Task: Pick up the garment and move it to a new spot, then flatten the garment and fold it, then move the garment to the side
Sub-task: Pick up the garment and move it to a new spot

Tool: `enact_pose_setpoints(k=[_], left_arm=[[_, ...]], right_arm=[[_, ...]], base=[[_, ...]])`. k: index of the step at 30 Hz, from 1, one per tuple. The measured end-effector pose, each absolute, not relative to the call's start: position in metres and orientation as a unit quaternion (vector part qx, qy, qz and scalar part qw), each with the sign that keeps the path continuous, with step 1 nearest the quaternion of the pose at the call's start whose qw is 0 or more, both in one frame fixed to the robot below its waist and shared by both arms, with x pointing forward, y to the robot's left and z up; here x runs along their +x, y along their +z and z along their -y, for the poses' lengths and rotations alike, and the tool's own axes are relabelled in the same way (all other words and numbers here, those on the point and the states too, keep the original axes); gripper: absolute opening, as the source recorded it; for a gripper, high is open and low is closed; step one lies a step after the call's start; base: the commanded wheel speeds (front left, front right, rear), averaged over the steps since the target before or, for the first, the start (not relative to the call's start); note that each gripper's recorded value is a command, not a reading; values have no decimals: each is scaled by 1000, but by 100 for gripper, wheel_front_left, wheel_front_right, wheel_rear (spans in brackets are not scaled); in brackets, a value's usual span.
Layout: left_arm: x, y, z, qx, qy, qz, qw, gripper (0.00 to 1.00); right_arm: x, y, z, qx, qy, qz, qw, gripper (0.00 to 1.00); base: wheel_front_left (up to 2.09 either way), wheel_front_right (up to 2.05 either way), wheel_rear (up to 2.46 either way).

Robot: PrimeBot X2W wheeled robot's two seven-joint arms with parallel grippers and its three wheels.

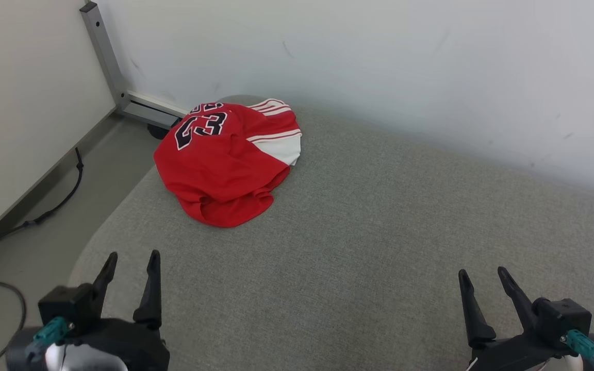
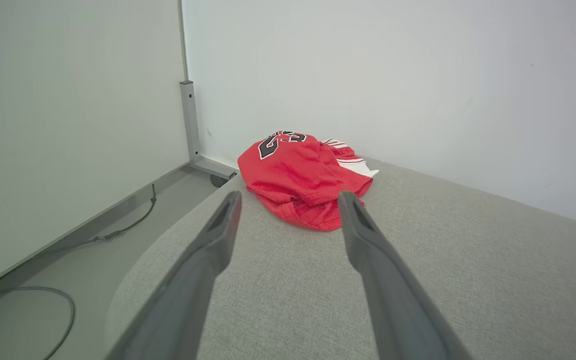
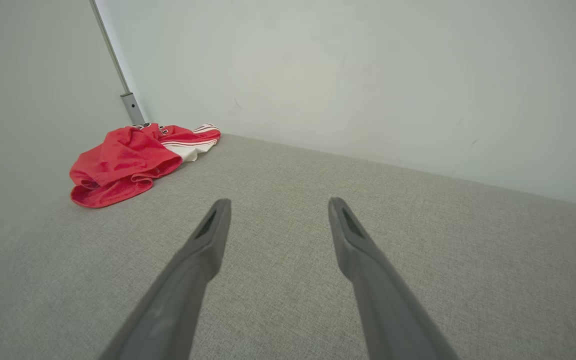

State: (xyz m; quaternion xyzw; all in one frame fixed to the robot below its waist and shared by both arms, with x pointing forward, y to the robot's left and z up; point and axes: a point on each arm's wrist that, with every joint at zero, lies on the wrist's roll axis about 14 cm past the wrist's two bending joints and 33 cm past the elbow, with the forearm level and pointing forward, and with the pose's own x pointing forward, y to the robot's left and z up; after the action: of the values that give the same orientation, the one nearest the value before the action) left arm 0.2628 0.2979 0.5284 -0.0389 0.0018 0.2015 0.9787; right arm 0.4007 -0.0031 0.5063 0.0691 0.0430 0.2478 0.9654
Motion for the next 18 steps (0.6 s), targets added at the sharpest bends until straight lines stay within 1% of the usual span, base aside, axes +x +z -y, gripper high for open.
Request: enact_pose_setpoints(k=[7, 14, 18], left_arm=[[301, 552, -298, -37, 159, 8, 987, 100], [350, 572, -299, -43, 117, 2, 992, 100], [374, 568, -302, -47, 110, -21, 993, 100]], right_arm=[[399, 504, 2, 72, 250, -47, 964, 100], [412, 511, 5, 72, 244, -33, 967, 100], [417, 505, 14, 70, 232, -40, 969, 100]], base=[[0, 0, 0], [0, 0, 0], [0, 0, 0]])
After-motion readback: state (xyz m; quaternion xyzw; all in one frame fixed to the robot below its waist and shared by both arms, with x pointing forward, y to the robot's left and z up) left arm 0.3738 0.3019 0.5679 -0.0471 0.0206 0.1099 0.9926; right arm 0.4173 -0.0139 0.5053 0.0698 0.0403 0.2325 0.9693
